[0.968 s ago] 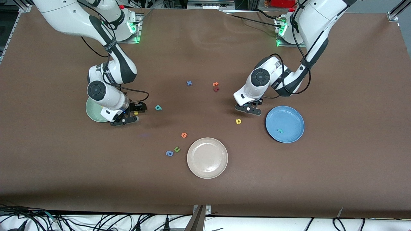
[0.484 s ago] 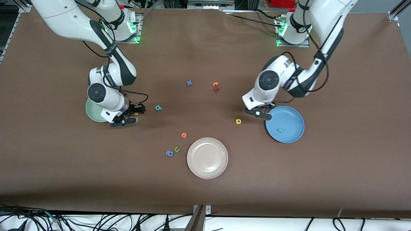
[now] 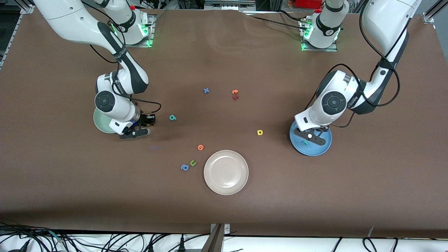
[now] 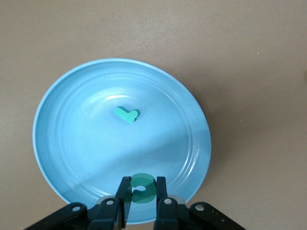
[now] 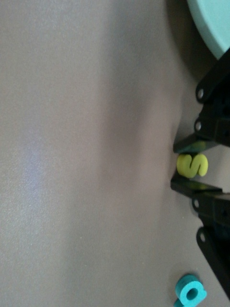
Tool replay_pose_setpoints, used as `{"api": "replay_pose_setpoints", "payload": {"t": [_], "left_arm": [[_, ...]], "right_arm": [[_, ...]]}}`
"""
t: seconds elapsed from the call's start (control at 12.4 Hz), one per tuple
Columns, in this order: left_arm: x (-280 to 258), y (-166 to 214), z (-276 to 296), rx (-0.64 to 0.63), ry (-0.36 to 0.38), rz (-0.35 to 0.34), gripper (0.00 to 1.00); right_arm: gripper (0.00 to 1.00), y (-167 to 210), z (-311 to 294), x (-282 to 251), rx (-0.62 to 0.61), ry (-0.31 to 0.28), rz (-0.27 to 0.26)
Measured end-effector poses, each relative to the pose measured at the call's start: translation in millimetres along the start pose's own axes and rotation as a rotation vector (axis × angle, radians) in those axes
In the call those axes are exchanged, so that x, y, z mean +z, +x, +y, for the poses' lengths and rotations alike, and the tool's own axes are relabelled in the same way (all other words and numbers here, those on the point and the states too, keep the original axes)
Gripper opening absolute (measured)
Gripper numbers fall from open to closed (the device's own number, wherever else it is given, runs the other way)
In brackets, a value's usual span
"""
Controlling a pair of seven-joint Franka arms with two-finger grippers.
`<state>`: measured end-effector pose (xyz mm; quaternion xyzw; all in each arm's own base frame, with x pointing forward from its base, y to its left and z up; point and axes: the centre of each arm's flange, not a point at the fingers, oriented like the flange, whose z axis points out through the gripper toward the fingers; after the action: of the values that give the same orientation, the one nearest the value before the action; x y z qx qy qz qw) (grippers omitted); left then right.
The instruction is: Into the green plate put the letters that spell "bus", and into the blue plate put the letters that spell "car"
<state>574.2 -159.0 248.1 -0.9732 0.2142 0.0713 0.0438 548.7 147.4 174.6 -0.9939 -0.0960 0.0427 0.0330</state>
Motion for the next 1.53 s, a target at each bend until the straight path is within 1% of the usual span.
{"api": "replay_pose_setpoints", "payload": {"t": [0.08, 0.24, 0.32, 0.4, 0.56, 0.65, 0.81, 0.89, 0.97, 1.05, 1.21, 1.29, 1.37, 1.45, 1.53], "left_arm": [[-2.9, 2.2, -0.4, 0.003, 0.004, 0.007, 0.27], [-8.8, 7.7, -2.9, 0.006, 0.012, 0.023, 0.48], [-11.4, 10.4, -4.1, 0.005, 0.012, 0.030, 0.59], [-14.7, 12.8, -4.8, 0.003, 0.013, 0.038, 0.70], [-23.6, 18.4, -3.9, 0.004, 0.015, 0.058, 0.92], [-28.1, 22.2, -2.0, 0.007, 0.016, 0.069, 0.98], [-35.5, 36.0, 11.3, 0.018, 0.006, 0.094, 0.98], [-37.9, 46.2, 21.8, 0.013, -0.003, 0.108, 0.98], [-37.3, 57.7, 35.1, 0.012, -0.015, 0.118, 0.98], [-35.6, 70.4, 50.6, 0.019, -0.029, 0.129, 0.95], [-30.7, 98.2, 83.4, 0.038, -0.060, 0.153, 0.94], [-24.6, 111.4, 95.2, 0.045, -0.077, 0.161, 0.94], [-16.9, 120.9, 106.1, 0.045, -0.091, 0.162, 0.94], [-7.8, 125.3, 120.2, 0.019, -0.104, 0.153, 0.94], [3.8, 124.0, 136.0, -0.037, -0.112, 0.129, 0.95]], "right_arm": [[0.25, 0.1, -0.1, -0.3, 0.000, 0.000, 0.001], [0.25, 1.2, 1.0, -3.5, 0.001, -0.002, 0.001], [0.24, 2.8, 5.4, -10.7, 0.008, -0.009, -0.012], [0.23, 6.0, 12.8, -25.6, 0.020, -0.022, -0.039], [0.23, 12.4, 31.6, -80.1, 0.054, -0.054, -0.111], [0.23, 12.0, 42.3, -111.6, 0.077, -0.069, -0.143], [0.23, 3.2, 68.6, -157.3, 0.130, -0.090, -0.170], [0.23, -3.4, 85.9, -167.7, 0.155, -0.095, -0.182], [0.23, -9.4, 107.4, -169.8, 0.168, -0.096, -0.196], [0.23, -16.0, 129.3, -164.4, 0.172, -0.094, -0.213], [0.23, -32.3, 167.4, -144.2, 0.170, -0.085, -0.252], [0.23, -39.8, 179.5, -131.3, 0.169, -0.082, -0.256], [0.23, -45.6, 183.9, -117.2, 0.166, -0.082, -0.245], [0.23, -50.8, 183.7, -101.5, 0.163, -0.085, -0.223], [0.23, -55.6, 182.3, -87.6, 0.158, -0.087, -0.204]]}}
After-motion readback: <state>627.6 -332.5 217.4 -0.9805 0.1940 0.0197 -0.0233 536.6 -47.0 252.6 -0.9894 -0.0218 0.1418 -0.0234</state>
